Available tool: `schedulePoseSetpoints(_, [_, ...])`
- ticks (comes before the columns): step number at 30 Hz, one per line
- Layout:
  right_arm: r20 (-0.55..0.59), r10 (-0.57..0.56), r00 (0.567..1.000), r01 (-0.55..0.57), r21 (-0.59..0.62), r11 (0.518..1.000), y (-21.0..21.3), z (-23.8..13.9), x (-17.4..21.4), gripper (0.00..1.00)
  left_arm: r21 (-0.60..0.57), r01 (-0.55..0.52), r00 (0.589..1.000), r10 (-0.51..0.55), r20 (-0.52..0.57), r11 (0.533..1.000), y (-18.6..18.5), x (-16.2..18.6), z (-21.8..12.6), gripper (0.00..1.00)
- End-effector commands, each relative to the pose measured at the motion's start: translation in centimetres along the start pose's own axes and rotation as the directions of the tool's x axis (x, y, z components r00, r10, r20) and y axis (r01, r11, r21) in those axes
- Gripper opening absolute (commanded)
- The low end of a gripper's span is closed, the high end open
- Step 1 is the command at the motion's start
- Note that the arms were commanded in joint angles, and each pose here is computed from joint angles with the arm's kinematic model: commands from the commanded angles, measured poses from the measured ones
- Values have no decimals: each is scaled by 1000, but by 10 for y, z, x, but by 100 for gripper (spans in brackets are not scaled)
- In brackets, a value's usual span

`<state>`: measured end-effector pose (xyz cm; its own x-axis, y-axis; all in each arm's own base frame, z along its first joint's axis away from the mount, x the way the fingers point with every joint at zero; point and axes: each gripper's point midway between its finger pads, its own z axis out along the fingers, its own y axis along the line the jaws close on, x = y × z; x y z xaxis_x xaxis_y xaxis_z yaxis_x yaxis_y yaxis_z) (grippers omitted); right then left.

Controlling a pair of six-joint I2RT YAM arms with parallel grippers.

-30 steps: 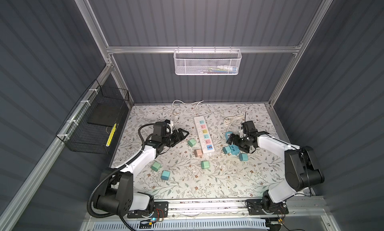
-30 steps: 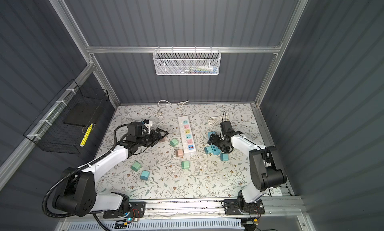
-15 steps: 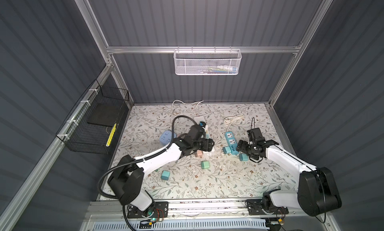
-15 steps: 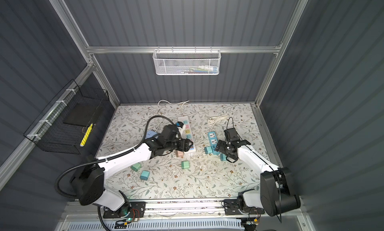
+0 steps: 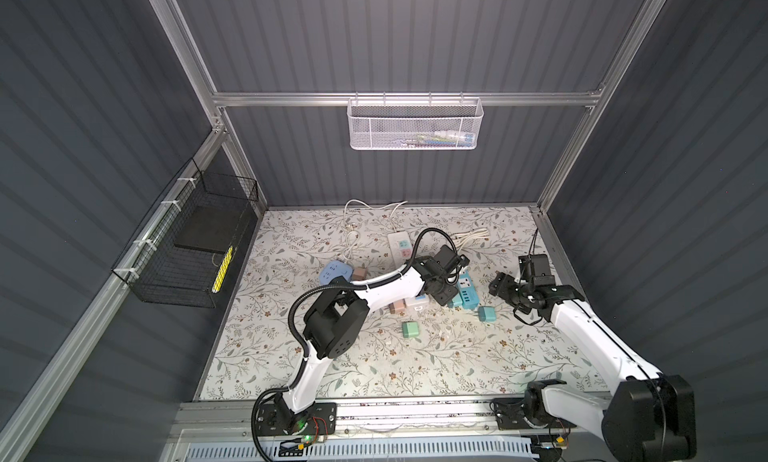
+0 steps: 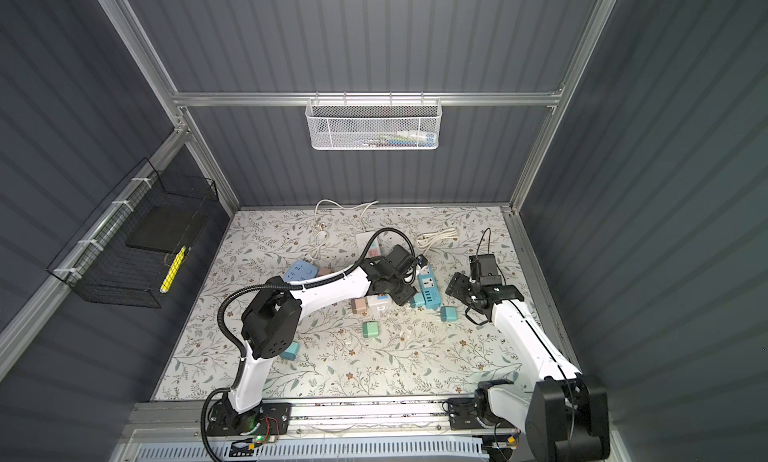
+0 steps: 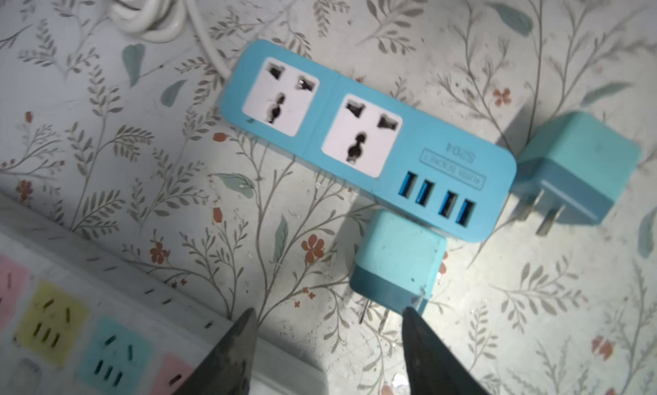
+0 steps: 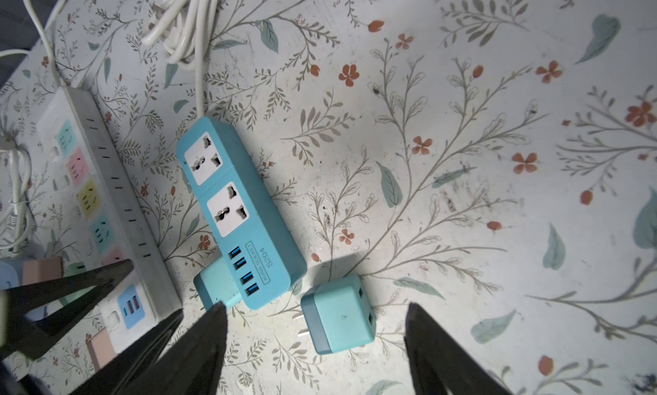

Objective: Insert the plug
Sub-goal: 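Reach the left gripper across and grasp the teal charger cube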

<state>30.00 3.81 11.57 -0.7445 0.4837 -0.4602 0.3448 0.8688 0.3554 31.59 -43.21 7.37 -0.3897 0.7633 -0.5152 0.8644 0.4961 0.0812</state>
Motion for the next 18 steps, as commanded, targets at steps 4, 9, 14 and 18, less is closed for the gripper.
schedulePoseSetpoints(4, [-11, -35, 999, 35, -40, 999, 2, -11, 7, 82, 150, -194, 979, 201, -34, 970, -25, 5, 2, 64])
schedulePoseSetpoints(9, [-20, -34, 999, 33, -46, 998, -1, -9, 11, 83, 194, -222, 974, 228, -11, 956, -35, 5, 11, 64])
schedulePoseSetpoints(14, [-25, -36, 999, 35, -50, 998, -2, -8, 15, 83, 200, -219, 972, 232, -40, 955, -36, 9, 26, 59])
schedulePoseSetpoints(18, [-25, -36, 999, 34, -54, 998, -3, -9, 16, 84, 171, -220, 973, 229, -29, 960, -34, 5, 35, 57])
